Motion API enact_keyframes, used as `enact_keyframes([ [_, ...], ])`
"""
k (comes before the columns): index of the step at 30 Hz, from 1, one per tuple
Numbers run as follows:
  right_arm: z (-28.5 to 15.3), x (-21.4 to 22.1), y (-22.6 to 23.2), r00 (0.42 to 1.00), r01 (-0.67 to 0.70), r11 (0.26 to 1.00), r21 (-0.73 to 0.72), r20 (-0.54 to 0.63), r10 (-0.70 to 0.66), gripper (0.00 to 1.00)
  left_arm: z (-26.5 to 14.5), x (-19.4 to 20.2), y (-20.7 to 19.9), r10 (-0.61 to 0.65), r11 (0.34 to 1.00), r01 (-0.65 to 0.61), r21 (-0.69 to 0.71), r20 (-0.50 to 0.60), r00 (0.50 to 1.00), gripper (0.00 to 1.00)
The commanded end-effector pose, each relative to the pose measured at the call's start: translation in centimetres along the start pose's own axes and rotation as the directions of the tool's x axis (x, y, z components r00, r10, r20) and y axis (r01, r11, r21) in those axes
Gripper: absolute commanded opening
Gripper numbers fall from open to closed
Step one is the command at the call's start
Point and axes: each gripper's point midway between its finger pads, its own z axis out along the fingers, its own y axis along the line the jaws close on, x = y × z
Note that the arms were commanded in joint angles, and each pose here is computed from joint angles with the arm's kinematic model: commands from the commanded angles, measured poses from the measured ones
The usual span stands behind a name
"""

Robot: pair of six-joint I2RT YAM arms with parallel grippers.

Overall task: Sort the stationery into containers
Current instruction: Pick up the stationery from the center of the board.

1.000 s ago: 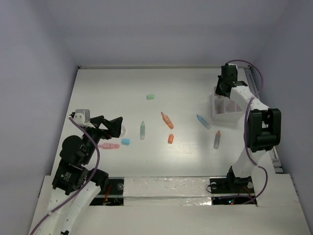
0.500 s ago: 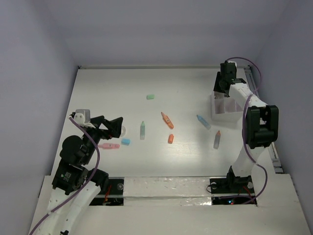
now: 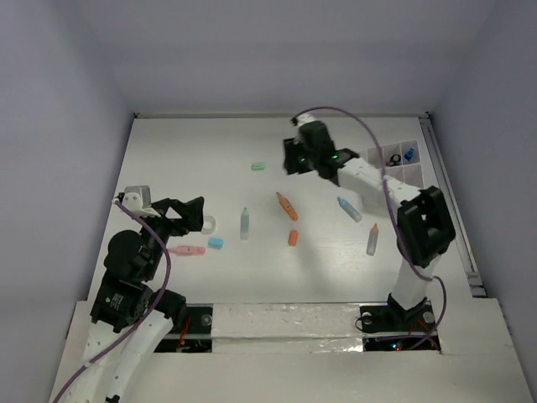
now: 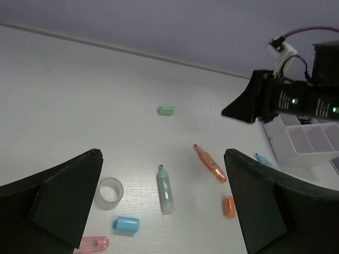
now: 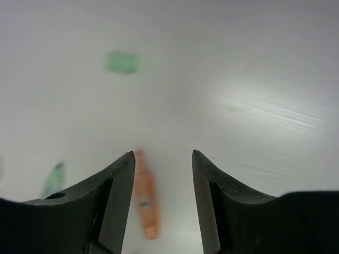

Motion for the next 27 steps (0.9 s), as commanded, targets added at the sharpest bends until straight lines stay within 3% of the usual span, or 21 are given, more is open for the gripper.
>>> enact_keyframes([
  [1, 0.7, 2.7, 12.0, 0.997, 0.051, 0.954, -0.295, -0.035, -0.064, 0.53, -0.9, -3.3, 1.1, -0.022, 0.996, 0.031, -0.081, 0.114, 0.993, 0.99],
  [6, 0.2, 5.1, 23.8, 0.988, 0.129, 0.872, -0.473, -0.018, -0.156, 0.55, -2.1, -4.5, 3.6, -0.041, 0.974, 0.080, -0.213, 0.183, 0.982, 0.99],
  [9, 0.9, 7.4, 27.8, 0.978, 0.151, 0.838, -0.524, -0.047, -0.205, 0.55, -2.4, -4.6, 3.9, -0.051, 0.970, 0.095, -0.223, 0.198, 0.979, 0.99],
  [16, 3.4, 11.8, 31.2, 0.945, 0.230, 0.841, -0.489, -0.096, -0.314, 0.53, -1.9, -4.2, 3.0, -0.047, 0.982, 0.078, -0.171, 0.178, 0.983, 0.99],
  [27, 5.4, 15.1, 30.5, 0.911, 0.299, 0.861, -0.411, -0.144, -0.386, 0.46, -1.9, -4.2, 2.7, -0.045, 0.985, 0.073, -0.153, 0.179, 0.983, 0.99],
])
